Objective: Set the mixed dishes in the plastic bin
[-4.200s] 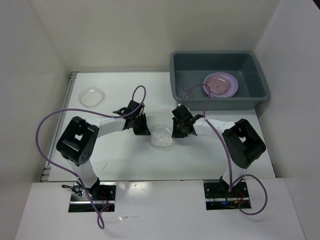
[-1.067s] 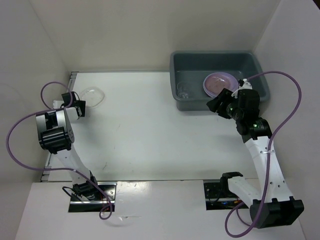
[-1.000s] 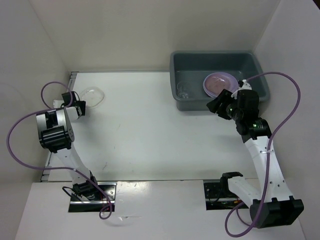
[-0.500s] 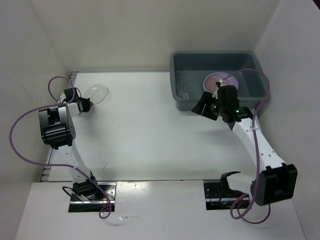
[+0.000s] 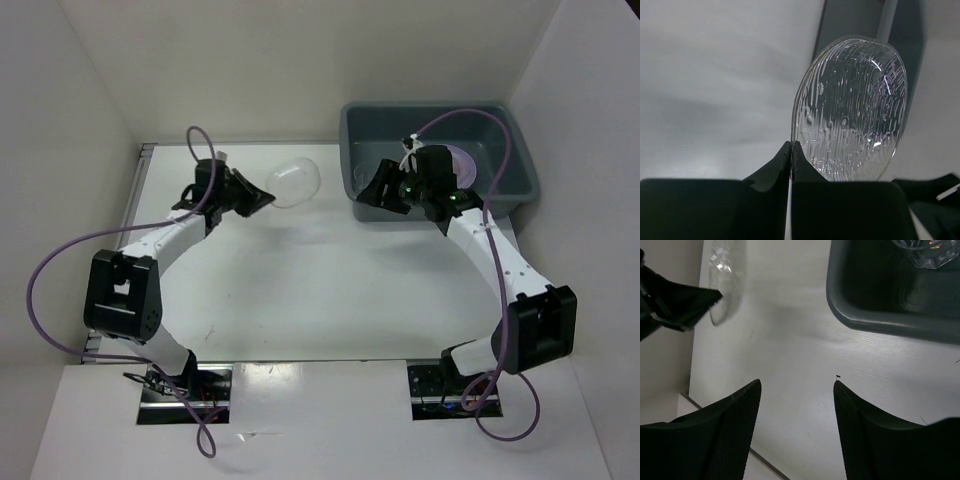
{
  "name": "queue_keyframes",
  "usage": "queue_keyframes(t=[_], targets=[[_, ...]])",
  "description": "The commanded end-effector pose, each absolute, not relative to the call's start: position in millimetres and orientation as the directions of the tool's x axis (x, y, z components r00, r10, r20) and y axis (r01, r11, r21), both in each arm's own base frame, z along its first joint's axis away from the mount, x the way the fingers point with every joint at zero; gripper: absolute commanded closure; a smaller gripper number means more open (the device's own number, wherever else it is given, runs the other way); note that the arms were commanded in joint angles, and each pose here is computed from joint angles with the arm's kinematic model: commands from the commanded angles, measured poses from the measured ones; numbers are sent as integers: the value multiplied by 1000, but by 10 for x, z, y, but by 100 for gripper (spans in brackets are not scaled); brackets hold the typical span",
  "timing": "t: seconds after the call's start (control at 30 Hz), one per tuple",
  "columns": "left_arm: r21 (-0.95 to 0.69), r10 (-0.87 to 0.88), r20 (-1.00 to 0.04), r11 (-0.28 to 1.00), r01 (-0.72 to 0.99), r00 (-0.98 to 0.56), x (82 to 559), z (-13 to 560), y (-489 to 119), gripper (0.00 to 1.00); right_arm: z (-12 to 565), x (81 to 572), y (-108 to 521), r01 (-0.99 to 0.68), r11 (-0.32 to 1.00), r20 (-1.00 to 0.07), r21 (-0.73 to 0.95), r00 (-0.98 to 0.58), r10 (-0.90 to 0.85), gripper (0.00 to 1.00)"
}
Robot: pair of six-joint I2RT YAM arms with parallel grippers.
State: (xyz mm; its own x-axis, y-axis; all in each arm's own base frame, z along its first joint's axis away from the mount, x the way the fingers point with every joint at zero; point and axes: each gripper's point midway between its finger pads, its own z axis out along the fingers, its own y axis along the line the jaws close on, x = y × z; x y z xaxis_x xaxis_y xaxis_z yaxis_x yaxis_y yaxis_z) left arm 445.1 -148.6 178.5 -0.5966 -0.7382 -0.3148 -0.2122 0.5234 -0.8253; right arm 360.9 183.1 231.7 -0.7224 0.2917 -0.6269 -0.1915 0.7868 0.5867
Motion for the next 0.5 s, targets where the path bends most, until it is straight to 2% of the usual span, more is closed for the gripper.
queue_keyframes(t=[0.0, 0.07, 0.23, 0.47], targets=[[-819, -642, -269, 544, -180, -718, 4116, 1643, -1982, 100, 2651, 3777, 2001, -288, 761, -700, 582, -654, 287, 35], [-817, -618, -273, 554, -162, -737, 4047, 1638, -2128, 100, 2751, 3830, 2023, -295, 753, -707, 589, -640, 302, 36], [-821, -561, -278, 560, -110, -780, 3889, 1726, -2489, 100, 2549, 3924, 2118, -272, 762, -679, 587, -678, 282, 36], [-823, -550, -289, 561, -90, -783, 3878, 1803, -2575, 100, 2256, 3890, 2350, -265, 784, -652, 561, -724, 222, 46]])
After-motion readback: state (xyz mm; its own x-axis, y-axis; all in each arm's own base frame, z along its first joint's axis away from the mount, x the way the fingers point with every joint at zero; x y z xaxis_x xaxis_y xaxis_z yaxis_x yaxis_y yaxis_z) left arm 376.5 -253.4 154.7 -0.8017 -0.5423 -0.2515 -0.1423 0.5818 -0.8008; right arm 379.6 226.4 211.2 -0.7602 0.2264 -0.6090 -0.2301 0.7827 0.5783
